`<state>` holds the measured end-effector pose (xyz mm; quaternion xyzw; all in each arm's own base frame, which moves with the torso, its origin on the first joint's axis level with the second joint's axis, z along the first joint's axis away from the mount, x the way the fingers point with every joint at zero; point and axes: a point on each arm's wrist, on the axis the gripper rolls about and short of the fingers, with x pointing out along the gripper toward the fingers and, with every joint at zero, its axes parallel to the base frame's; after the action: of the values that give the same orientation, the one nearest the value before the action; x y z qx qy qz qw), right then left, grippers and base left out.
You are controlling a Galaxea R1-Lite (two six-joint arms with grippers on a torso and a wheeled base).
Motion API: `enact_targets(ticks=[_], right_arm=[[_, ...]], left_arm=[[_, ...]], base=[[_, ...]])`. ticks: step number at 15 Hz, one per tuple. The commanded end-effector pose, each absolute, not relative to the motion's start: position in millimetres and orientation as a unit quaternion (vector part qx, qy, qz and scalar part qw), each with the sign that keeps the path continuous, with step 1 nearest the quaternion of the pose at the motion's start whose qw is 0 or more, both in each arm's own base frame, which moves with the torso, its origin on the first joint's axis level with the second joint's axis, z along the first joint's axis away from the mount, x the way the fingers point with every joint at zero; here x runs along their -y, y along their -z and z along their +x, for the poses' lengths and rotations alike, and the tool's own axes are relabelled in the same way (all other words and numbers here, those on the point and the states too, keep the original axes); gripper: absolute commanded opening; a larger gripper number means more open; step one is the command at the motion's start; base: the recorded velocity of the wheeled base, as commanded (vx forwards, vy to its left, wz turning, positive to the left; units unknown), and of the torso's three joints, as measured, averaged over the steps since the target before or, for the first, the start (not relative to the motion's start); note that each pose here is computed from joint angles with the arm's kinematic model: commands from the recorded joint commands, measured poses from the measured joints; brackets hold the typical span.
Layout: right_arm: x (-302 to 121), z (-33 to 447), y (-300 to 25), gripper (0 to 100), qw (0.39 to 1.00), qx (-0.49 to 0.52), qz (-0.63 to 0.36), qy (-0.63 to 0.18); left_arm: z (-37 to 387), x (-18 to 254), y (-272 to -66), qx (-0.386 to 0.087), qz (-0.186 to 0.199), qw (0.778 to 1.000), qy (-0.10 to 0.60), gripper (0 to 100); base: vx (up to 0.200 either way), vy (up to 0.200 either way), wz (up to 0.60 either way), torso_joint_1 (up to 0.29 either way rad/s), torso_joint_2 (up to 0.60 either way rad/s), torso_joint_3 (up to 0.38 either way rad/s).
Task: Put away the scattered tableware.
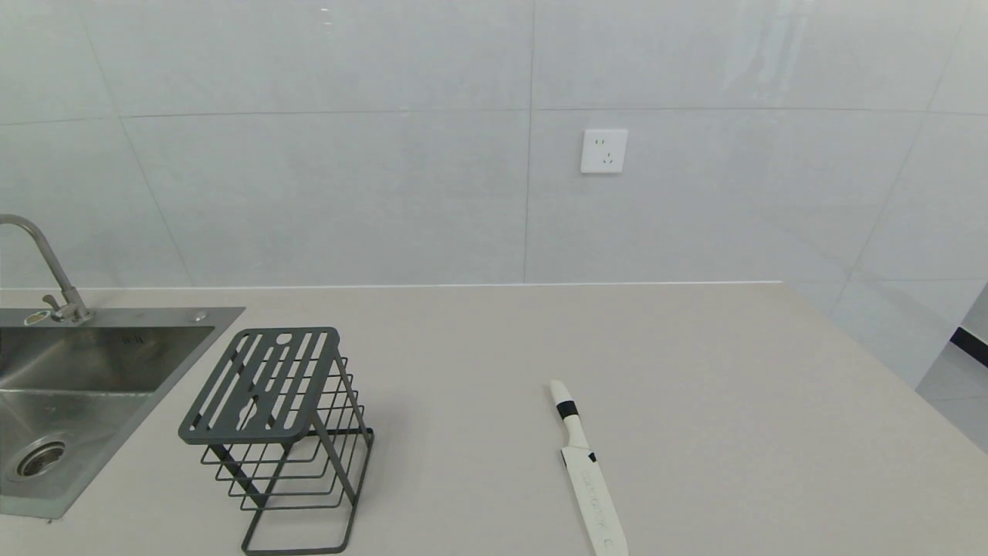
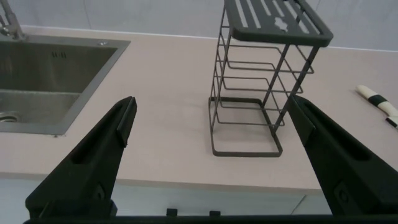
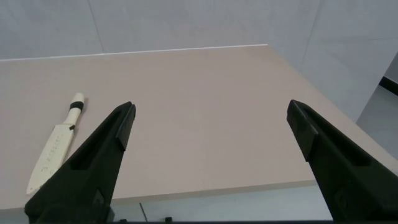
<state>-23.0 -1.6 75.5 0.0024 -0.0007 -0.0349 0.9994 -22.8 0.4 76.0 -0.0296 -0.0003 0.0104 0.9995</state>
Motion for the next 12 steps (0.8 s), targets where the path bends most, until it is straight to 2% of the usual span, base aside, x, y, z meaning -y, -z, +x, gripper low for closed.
enact_targets(ticks=[1,4,8,12], right_arm=[[1.6,-22.9,-75.5,100,0.999,0.000,0.002,0.035],[1.7,-22.9,-75.5,100,0.999,0.000,0.005,0.035],[1.6,-22.9,-75.5,100,0.999,0.000,0.002,0.035],[1.6,-22.9,-75.5,100,0.999,0.000,0.002,0.035]], left_arm=[[-22.7,-0.4,-76.0,0.000,-0.030,0.999,-0.011,100],[-22.7,-0.4,-76.0,0.000,-0.030,0.999,-0.011,100],[-22.7,-0.4,-76.0,0.000,-0.029,1.000,-0.011,100],[-22.7,-0.4,-76.0,0.000,-0.030,0.999,-0.011,100]], base=[[0.000,0.000,0.00,0.168,-0.46,-0.276],[0.000,0.000,0.00,0.084,-0.23,-0.136],[0.000,0.000,0.00,0.000,0.00,0.000],[0.000,0.000,0.00,0.121,-0.06,0.046]])
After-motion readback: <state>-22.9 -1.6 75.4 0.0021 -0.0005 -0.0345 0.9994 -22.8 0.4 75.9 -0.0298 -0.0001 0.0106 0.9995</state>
